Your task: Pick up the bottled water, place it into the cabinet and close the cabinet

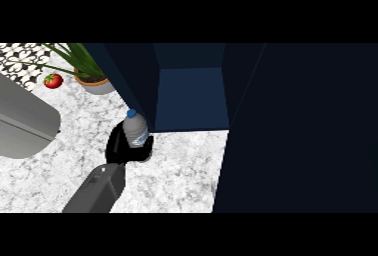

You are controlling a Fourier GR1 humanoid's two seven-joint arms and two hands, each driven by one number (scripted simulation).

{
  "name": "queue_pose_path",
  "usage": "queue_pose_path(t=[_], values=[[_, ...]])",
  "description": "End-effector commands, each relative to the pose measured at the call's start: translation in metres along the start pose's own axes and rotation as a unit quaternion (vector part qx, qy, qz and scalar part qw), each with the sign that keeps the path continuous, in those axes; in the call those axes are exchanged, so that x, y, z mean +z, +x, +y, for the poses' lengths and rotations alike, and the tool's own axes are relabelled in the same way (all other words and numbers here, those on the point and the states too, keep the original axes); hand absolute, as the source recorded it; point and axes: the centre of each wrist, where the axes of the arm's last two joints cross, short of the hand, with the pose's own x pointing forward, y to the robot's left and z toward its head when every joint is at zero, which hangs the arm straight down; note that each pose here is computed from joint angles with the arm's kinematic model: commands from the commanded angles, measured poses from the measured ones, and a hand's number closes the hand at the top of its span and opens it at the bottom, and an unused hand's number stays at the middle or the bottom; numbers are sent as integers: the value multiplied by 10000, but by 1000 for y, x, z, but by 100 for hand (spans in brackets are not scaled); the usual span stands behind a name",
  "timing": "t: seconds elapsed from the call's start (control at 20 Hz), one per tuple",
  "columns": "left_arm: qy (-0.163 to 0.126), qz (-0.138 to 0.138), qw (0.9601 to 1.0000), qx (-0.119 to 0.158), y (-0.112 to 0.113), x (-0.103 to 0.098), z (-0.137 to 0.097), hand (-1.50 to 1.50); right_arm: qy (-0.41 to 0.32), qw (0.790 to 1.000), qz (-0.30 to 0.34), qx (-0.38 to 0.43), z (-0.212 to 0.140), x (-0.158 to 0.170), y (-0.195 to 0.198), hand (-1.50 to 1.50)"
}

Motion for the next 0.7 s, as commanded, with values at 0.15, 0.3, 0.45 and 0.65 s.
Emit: queue_pose_path(t=[0.15,0.3,0.45,0.65], values=[[-691,-420,9965,200,29,-53,-80,150,247,9978,-190,-589,-8,1,3,-150],[-754,-490,9959,125,42,-64,-95,150,213,9976,-68,-658,-7,1,-5,-150],[-687,-534,9961,147,51,-72,-101,150,135,9977,-129,-649,-16,0,-9,-150],[-423,-472,9979,-107,54,-75,-108,150,271,9980,-107,-560,-23,-3,-13,-150]])
